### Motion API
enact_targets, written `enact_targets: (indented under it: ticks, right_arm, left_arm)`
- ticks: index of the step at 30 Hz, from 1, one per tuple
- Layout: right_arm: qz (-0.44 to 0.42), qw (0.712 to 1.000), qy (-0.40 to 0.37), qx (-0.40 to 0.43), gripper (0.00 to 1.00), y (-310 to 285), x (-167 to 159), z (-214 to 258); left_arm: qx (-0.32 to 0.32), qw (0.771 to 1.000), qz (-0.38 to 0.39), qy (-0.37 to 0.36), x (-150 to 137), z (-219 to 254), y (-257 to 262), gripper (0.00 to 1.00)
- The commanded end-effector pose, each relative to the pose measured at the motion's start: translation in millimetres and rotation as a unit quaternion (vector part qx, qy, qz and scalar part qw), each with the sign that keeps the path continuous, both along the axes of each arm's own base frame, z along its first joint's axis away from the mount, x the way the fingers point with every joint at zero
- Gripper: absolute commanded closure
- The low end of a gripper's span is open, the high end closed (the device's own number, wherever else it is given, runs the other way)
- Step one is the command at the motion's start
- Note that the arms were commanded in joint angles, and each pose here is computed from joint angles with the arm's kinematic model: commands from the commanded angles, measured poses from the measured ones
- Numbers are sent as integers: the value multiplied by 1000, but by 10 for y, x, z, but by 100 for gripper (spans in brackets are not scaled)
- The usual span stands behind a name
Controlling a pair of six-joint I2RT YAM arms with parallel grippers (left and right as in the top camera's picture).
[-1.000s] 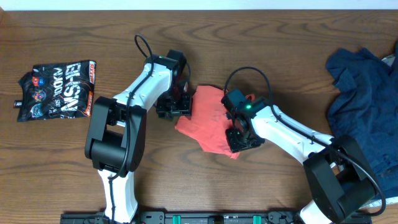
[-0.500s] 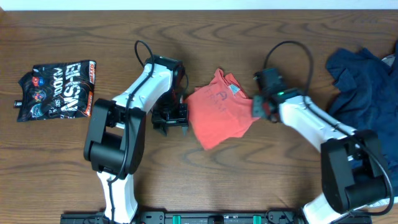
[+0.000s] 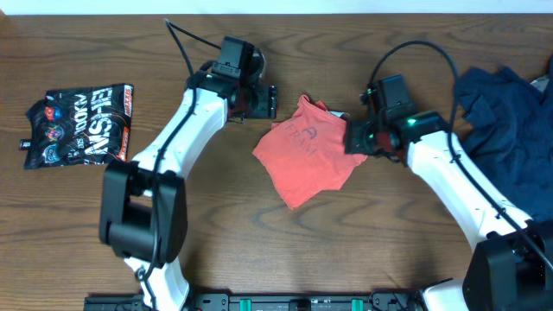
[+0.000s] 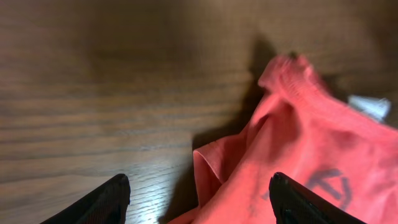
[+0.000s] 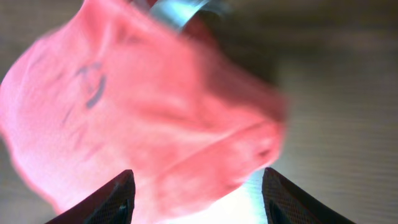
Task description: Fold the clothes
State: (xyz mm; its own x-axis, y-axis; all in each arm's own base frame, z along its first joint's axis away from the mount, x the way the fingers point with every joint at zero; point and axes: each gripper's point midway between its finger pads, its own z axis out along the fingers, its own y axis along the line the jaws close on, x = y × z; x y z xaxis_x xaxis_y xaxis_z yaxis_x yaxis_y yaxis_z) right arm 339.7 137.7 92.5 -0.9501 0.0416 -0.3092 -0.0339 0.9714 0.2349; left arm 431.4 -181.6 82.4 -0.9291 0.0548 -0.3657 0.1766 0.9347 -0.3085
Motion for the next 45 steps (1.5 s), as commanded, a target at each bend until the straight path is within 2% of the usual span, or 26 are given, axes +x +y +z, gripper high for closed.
enact_targets:
  ticks: [1, 5, 10, 12, 15, 19, 22, 24, 26, 30, 34, 40, 45]
  right_arm:
    - [28, 999, 41, 22, 36, 196, -205, -170]
    - [39, 996, 76, 9, 36, 241, -382, -445]
    - [33, 995, 87, -25, 36, 130, -443, -781]
    - [16, 996, 74, -57, 34, -21, -374, -901]
    - [-5, 993, 43, -114, 20, -319, -177, -1026]
    - [-26, 988, -23, -150, 18, -652, 216, -969]
    - [-38, 989, -70, -124, 17, -734, 521, -758]
    - [-25, 991, -81, -105, 17, -691, 616, -629]
    - [-7, 992, -87, -89, 16, -618, 651, -539]
    - [1, 994, -71, -89, 14, -590, 572, -563]
    - [6, 994, -49, -93, 12, -586, 461, -627]
    - [8, 995, -33, -96, 11, -605, 387, -667]
    - [9, 995, -20, -99, 10, -618, 326, -691]
  left_arm:
    - [-30, 997, -30, 59, -145, -324, -138, 27]
    - [-45, 990, -40, 130, -384, -589, -193, 27]
    - [-26, 978, -46, 200, -731, -667, -174, 27]
    - [-17, 971, -48, 234, -908, -669, -159, 28]
    - [2, 956, -53, 289, -1210, -651, -144, 37]
    - [18, 944, -63, 322, -1443, -566, -160, 41]
    - [27, 952, -56, 299, -1400, -442, -142, 41]
    - [52, 962, -30, 266, -1273, -369, -20, 37]
    - [61, 973, -12, 224, -1098, -276, 74, 31]
    - [20, 986, -2, 168, -826, -111, 33, 24]
    - [-35, 981, -21, 191, -920, -47, -158, 24]
    - [-40, 981, -40, 187, -964, -96, -326, 14]
    - [-44, 979, 37, 198, -929, -368, -294, 12]
